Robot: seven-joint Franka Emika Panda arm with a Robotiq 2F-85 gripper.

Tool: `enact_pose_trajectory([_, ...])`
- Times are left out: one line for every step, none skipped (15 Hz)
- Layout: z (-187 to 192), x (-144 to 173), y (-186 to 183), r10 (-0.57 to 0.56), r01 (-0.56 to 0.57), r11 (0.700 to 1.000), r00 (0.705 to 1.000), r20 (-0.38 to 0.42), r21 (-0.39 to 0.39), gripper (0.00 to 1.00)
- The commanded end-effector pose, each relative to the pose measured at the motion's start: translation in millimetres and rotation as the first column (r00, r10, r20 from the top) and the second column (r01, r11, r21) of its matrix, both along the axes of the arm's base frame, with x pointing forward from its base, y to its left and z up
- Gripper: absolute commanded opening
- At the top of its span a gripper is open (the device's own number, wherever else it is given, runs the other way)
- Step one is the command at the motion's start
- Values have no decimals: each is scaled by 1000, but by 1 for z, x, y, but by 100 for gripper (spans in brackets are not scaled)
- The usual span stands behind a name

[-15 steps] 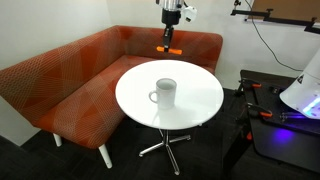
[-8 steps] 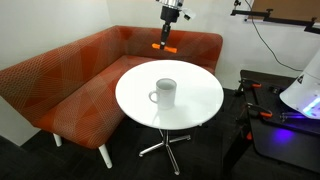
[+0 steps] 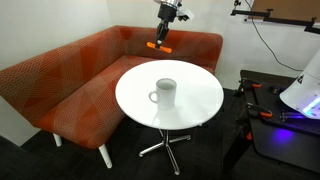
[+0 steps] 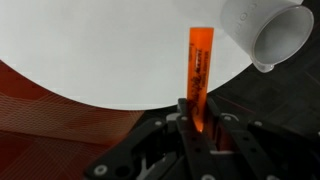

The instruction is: Put the marker into the mug cup

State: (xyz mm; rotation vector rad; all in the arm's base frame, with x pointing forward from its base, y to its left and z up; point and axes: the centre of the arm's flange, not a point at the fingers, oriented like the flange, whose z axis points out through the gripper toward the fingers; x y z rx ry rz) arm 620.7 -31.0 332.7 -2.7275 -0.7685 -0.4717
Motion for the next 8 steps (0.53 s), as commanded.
enact_pose_trajectory([-1,11,-6,130,-133,987,991,31,95,5])
enact_pose_trajectory([-2,12,-5,169,-173,977,985,44,122,5])
enact_pose_trajectory([-3,13,-5,209,-215,966,976,57,146,5])
enact_pose_trajectory([-5,14,-4,240,-248,955,968,66,164,5])
enact_pose_trajectory([-6,15,-3,277,-286,940,958,74,187,5])
enact_pose_trajectory([-8,15,-2,308,-318,926,948,80,204,5])
enact_pose_trajectory([-9,16,-1,342,-353,909,936,85,222,5])
enact_pose_trajectory([-12,16,0,374,-385,892,923,90,239,5])
